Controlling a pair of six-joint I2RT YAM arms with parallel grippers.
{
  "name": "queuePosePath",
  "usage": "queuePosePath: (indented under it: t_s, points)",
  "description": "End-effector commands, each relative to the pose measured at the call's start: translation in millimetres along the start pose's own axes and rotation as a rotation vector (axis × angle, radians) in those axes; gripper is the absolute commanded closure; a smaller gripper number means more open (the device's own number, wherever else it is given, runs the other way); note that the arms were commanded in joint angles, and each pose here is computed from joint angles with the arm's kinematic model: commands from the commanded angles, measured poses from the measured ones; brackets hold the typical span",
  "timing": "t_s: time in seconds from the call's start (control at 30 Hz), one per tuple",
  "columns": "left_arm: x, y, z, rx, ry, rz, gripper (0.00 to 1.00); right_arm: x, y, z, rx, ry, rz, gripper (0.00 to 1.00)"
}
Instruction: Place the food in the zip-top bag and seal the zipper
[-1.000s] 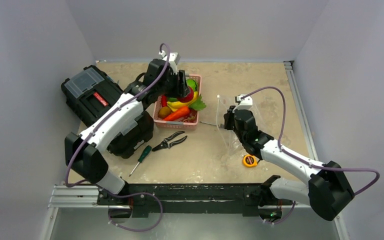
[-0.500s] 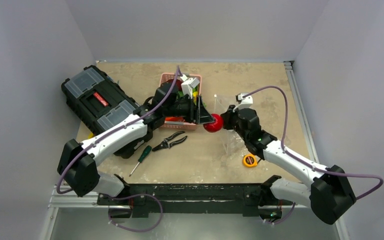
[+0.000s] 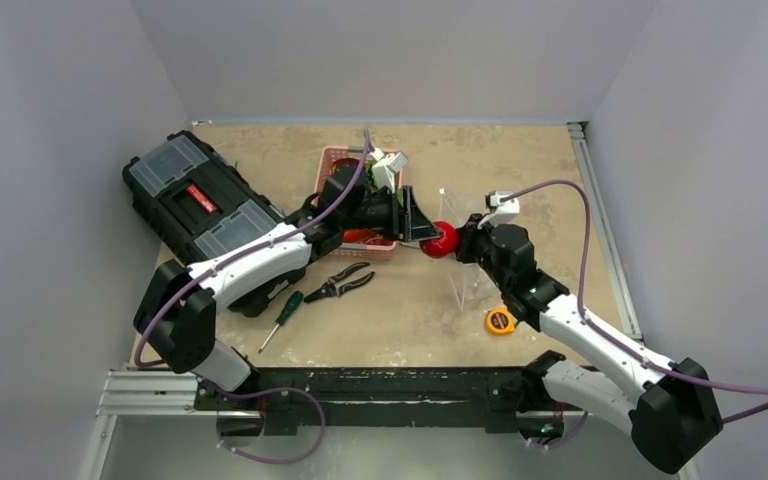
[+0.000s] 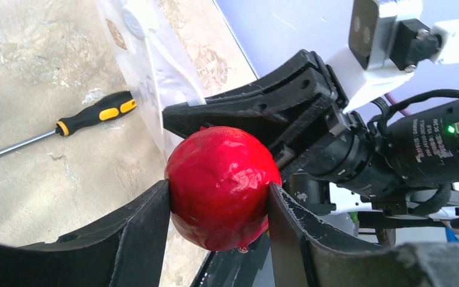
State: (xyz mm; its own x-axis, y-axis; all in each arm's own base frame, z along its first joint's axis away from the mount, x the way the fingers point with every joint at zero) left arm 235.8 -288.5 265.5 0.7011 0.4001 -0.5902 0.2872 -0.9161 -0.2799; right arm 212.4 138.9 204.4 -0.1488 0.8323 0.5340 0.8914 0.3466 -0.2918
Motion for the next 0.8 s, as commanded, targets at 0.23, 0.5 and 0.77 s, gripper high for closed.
queuePosePath:
  t_s: [0.23, 0.5, 0.77]
  points:
    - [14, 2, -3, -0.007, -0.025, -0.211, 0.85, 25, -10, -24, -0.123, 0.051, -0.167, 1.00]
    - [24, 9, 15, 0.018, -0.105, -0.350, 0.85, 24, -12, -22, -0.135, 0.059, -0.200, 1.00]
    - [16, 18, 10, 0.033, -0.081, -0.386, 0.82, 27, -8, -19, -0.110, 0.062, -0.228, 1.00]
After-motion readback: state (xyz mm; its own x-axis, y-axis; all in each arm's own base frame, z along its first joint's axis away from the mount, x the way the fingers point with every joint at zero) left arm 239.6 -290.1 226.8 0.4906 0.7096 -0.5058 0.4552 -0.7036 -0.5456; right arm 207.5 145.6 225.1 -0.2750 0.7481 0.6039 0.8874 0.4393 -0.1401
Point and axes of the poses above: each gripper's point midway between its finger pads, its own y axis out along the fingers, its own x axis along the line the jaws close on, z = x × y, the point moved 10 cm from there along -y, back along the fingers, and after that the axes turned 13 degrees about y, right-handed, at the moved point
